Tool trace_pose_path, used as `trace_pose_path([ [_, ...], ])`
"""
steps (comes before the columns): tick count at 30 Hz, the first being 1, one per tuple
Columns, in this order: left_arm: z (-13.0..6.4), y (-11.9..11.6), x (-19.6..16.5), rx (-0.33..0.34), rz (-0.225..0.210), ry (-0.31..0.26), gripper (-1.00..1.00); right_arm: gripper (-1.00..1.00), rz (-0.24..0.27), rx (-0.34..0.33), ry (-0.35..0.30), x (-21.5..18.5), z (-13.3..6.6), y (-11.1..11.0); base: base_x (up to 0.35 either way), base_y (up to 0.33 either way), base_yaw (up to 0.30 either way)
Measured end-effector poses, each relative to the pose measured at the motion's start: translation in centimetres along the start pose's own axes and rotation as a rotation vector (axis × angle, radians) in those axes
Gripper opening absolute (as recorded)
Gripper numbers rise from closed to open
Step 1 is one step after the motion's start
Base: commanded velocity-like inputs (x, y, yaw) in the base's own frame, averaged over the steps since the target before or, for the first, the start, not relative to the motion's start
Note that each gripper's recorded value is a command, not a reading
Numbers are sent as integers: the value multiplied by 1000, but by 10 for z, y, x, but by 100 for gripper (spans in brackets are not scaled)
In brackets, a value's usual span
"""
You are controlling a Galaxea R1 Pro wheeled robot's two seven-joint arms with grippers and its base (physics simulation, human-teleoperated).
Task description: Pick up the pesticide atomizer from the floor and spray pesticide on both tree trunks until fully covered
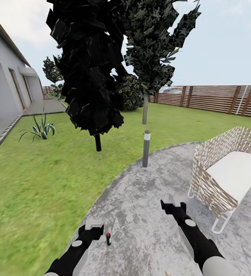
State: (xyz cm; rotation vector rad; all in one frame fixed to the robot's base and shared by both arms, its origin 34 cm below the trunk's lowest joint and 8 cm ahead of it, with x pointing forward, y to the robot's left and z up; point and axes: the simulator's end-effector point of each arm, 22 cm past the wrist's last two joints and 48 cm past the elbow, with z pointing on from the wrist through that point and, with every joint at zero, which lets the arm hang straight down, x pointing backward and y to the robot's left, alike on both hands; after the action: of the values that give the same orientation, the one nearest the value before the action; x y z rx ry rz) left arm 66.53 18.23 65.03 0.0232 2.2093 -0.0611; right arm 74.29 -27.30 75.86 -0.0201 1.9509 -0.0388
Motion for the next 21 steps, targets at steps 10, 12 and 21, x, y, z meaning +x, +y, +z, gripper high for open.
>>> trace_pose_path([
  [10,0,1,0,-2,-2,0,100,100,0,0,0,0,0,0,231,-204,191],
  [12,0,1,0,-3,-5,-1,100,100,0,0,0,0,0,0,258,-200,272],
  [21,0,2,0,-5,-10,0,100,100,0,0,1,0,0,0,314,-122,236],
])
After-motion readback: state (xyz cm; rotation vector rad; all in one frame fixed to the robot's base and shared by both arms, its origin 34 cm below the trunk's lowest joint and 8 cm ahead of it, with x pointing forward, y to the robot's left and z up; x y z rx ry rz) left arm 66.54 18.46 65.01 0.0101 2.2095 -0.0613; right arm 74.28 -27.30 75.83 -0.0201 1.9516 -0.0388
